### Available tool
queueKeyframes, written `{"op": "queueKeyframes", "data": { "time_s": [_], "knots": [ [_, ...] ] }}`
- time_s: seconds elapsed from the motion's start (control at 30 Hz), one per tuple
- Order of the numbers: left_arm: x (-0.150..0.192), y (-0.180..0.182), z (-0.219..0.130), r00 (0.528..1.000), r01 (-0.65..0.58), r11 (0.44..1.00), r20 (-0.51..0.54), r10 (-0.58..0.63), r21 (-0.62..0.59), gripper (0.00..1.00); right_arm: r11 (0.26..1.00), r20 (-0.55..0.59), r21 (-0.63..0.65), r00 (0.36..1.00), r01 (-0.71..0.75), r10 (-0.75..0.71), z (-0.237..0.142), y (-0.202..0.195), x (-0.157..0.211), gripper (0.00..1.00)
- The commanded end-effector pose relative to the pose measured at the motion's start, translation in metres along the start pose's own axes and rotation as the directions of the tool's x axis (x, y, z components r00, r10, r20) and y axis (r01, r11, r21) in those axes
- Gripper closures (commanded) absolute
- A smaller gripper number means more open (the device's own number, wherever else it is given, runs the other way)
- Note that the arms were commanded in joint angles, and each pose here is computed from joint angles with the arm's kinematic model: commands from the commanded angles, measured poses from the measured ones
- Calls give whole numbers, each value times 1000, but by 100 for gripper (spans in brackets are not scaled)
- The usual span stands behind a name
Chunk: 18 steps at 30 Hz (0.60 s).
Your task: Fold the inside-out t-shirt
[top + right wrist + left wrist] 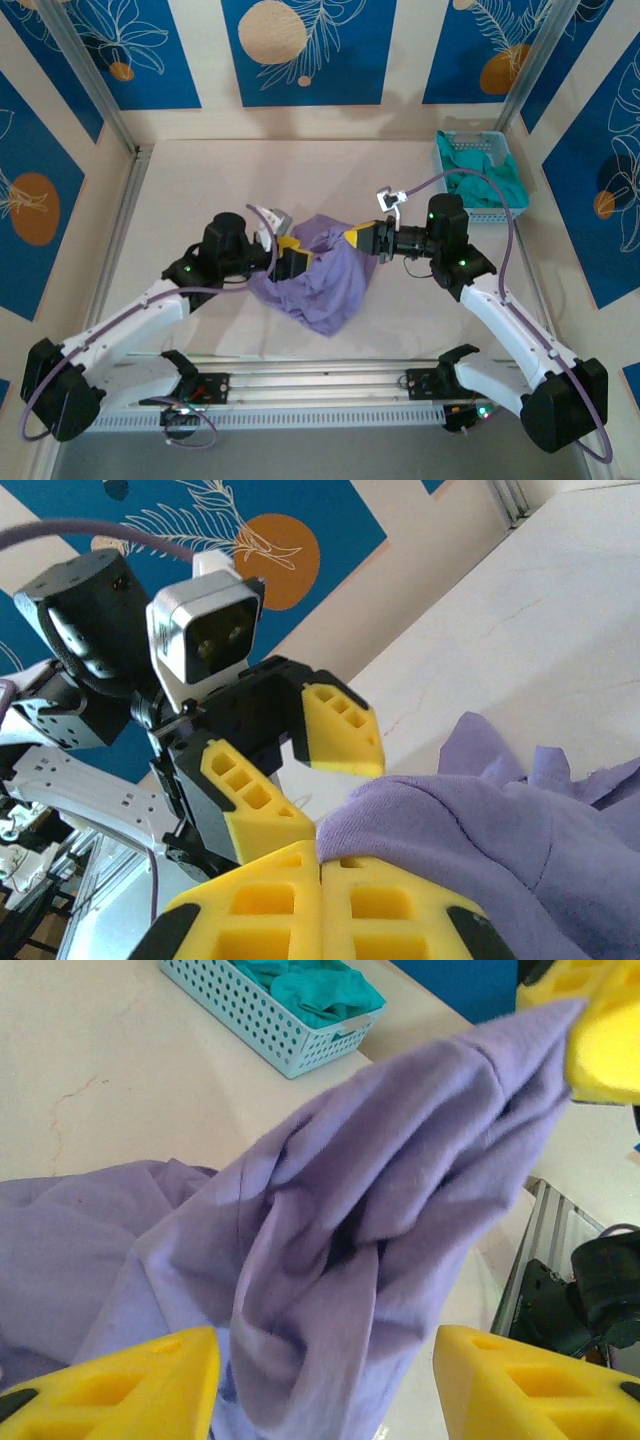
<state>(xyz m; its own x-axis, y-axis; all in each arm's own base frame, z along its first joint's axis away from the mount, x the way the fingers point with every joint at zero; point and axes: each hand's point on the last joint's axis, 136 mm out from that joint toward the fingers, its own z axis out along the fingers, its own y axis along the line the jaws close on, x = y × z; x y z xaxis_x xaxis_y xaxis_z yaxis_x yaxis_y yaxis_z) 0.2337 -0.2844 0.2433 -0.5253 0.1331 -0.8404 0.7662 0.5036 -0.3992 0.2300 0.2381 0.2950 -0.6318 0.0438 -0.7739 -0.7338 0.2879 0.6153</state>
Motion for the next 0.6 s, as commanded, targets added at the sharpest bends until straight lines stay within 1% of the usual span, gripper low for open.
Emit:
{"op": "queueKeyframes", "data": {
  "time_s": [0.0,0.07,0.17,0.23,0.33,0.4,0.43,0.53,0.57],
  "knots": [
    [-1,-4,9,999,-22,1000,-41,23,12,44,999,-20,-33,999,30,-31,0,6,5,100],
    [0,-4,17,998,-17,999,-61,18,31,48,999,-18,-26,999,32,-32,-1,5,4,100],
    [6,-5,26,995,1,998,-96,5,63,57,999,-17,-25,999,37,-38,-2,7,4,100],
    [9,-1,31,993,12,999,-114,-6,51,68,999,-15,-23,999,43,-43,-3,8,4,100],
    [6,2,33,994,20,999,-111,-15,36,83,999,-10,-6,998,54,-54,-6,8,5,100],
    [1,0,30,996,22,999,-89,-19,39,98,997,1,10,997,73,-73,-9,9,4,100],
    [-5,0,27,998,27,999,-65,-25,38,100,996,12,18,996,83,-83,-12,10,3,100],
    [-24,1,13,998,60,997,31,-62,53,100,992,50,29,991,122,-123,-19,16,-1,100],
    [-33,0,6,994,68,996,79,-73,64,100,990,67,34,988,139,-141,-21,17,-2,100]
  ]
}}
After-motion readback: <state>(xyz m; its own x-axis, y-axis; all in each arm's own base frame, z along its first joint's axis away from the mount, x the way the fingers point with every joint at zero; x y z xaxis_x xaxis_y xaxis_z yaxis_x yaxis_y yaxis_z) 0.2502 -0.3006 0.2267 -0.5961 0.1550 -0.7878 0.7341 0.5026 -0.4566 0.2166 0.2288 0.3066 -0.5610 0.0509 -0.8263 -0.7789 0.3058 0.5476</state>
